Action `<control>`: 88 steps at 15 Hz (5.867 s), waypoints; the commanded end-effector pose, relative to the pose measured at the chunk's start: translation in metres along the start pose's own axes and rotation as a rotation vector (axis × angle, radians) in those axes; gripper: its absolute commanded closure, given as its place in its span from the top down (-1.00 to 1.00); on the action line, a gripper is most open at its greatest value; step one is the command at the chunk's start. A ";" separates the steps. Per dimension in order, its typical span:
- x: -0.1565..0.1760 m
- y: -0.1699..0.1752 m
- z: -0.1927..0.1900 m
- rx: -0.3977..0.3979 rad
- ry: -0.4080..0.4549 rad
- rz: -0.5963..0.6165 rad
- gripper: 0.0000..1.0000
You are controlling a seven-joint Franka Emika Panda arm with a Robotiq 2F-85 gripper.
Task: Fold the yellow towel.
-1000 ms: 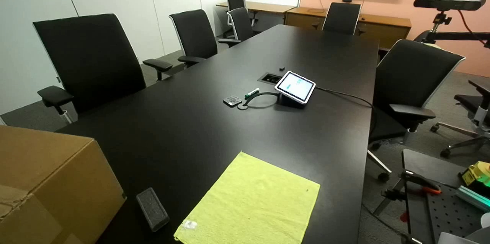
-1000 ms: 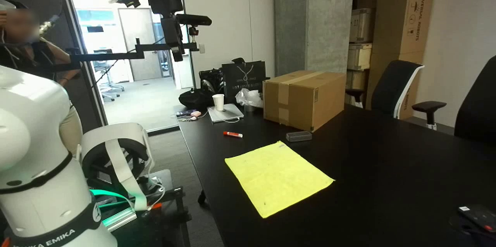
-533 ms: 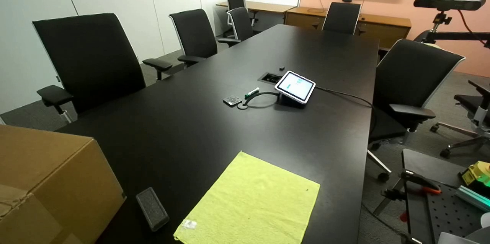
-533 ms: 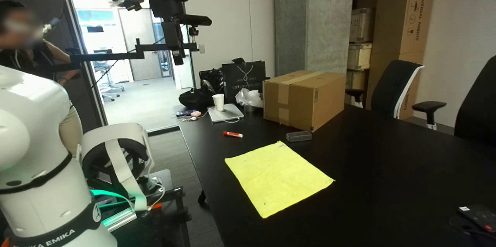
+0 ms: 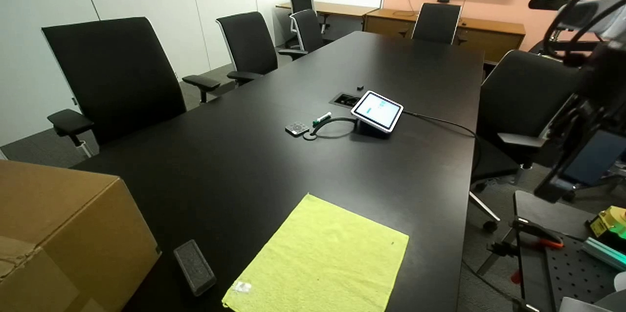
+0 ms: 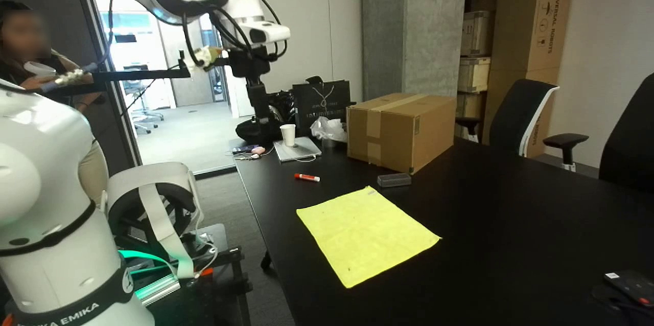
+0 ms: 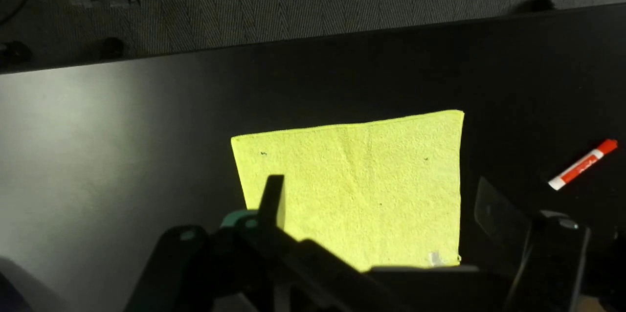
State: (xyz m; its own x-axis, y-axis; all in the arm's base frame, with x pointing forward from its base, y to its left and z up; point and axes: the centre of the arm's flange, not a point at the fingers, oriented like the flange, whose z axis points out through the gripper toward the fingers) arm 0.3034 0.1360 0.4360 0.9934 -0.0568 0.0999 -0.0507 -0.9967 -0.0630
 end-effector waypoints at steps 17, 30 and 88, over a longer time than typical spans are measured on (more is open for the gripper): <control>0.043 -0.007 0.212 0.181 -0.058 0.083 1.00; 0.047 0.002 0.311 -0.051 -0.031 0.243 1.00; 0.141 0.115 0.389 -0.031 -0.190 0.529 0.83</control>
State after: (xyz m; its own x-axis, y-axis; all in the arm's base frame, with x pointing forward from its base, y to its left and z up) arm 0.4740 0.0389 0.0615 0.8334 -0.5431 -0.1026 -0.5479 -0.8362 -0.0247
